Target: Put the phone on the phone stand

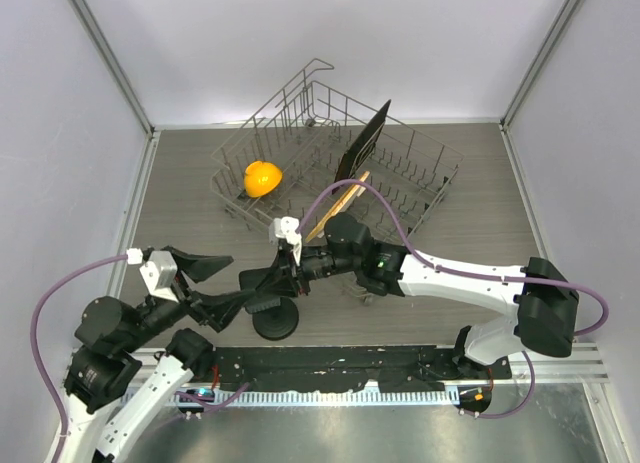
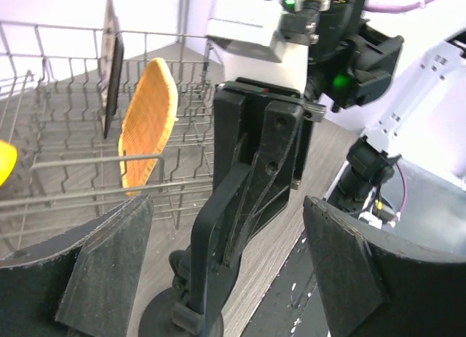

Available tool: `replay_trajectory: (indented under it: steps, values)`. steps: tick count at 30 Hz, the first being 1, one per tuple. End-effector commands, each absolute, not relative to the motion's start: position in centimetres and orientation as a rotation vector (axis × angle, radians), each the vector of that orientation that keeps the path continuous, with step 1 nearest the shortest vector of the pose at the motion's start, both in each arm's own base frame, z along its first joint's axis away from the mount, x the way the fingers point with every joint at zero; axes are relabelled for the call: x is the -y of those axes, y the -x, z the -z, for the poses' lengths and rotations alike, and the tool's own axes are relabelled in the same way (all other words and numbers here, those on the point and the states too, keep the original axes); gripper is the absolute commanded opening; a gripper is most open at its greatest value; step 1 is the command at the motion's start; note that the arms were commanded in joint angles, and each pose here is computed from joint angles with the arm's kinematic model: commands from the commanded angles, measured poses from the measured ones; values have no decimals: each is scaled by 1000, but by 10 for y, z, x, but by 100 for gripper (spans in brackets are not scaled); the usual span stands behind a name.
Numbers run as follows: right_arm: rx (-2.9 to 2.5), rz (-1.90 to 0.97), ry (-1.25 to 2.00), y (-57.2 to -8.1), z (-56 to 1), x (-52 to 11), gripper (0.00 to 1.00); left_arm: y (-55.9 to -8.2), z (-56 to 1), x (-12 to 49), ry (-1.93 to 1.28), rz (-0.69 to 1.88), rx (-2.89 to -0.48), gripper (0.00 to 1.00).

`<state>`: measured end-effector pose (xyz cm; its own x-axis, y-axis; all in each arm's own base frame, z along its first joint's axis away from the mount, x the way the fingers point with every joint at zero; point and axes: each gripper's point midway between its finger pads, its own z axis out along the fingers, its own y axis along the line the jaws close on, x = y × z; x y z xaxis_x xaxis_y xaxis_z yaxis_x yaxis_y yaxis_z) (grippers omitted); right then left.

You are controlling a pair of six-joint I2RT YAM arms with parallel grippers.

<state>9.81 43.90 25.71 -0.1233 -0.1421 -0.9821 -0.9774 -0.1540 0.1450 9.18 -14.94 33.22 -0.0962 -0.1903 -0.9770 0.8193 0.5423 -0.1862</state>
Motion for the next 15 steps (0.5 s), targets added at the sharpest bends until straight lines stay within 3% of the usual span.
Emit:
replay_trajectory:
  steps: [1,7,15]
  values:
    - [-1368,-1407,1117,-114,-300,-437,0,-108,-320,130,-353,885,-1561,90]
    - [-1355,-1421,888,-129,-348,-421,1,-110,-300,139,-306,950,-1677,90]
    - [-1274,-1479,890,-130,-384,-402,0,-94,-288,171,-443,1154,-1710,87]
